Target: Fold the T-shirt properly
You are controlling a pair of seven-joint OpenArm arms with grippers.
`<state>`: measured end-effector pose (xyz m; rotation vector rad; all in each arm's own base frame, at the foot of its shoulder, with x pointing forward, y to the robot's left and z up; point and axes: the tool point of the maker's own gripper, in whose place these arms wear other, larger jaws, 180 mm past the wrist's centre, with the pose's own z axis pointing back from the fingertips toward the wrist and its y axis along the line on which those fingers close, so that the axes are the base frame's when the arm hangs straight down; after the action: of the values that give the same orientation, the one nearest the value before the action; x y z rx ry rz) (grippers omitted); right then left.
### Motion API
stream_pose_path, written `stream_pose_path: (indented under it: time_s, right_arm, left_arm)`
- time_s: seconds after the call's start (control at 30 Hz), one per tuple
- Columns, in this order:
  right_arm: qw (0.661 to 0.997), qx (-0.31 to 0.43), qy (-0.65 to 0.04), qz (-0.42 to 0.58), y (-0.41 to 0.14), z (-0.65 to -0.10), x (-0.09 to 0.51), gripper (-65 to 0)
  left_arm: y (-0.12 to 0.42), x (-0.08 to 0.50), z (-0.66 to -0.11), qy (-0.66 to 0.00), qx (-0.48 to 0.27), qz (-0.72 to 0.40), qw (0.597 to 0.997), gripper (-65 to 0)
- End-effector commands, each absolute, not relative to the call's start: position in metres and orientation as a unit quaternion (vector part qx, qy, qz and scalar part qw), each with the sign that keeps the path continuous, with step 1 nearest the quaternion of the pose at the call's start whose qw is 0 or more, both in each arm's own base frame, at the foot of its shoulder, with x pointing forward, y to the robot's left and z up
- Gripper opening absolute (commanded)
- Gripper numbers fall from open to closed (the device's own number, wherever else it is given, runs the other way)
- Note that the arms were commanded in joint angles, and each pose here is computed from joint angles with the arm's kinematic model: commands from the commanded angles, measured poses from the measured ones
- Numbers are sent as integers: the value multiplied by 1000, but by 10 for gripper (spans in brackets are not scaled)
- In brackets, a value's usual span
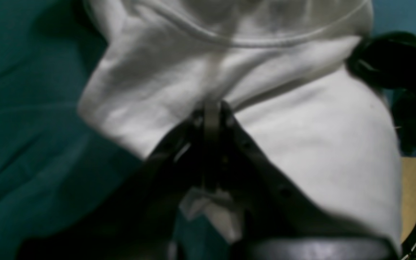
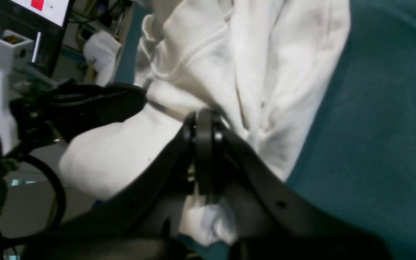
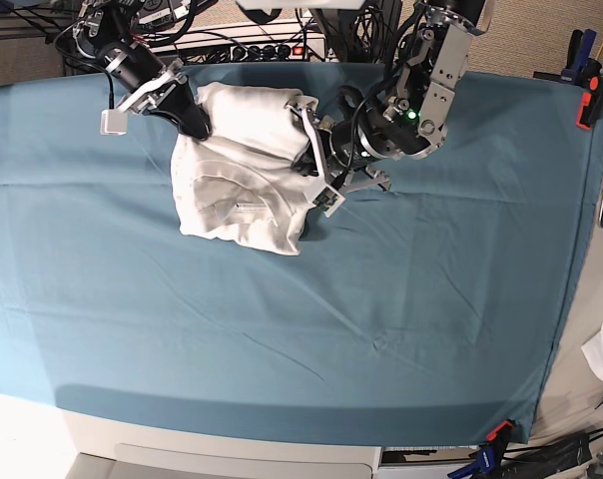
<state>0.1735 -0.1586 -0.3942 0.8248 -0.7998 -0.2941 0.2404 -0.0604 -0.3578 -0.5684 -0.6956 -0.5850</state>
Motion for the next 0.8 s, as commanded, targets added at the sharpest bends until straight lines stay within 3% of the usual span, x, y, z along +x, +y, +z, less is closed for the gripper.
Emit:
stream_pose_path:
  time_s: [0.0, 0.17, 0.3, 0.57, 0.77]
  right_arm:
    - [872, 373, -276, -158, -156, -427, 138, -650]
    - [856, 399, -298, -138, -156, -391, 133, -650]
    - [869, 364, -316, -106, -166, -364, 121, -650]
    - [903, 227, -357, -73, -220, -322, 108, -650]
    - [935, 105, -334, -60, -286, -304, 82, -650]
  left_arm:
    - [-64, 246, -348, -348, -278, -278, 851, -650]
    - [-63, 247, -348, -348, -276, -274, 853, -650]
    - [-49, 265, -348, -361, -230, -252, 868, -650]
    - [2, 298, -343, -383, -73, -248, 887, -650]
    - [84, 261, -357, -346, 51, -247, 904, -650]
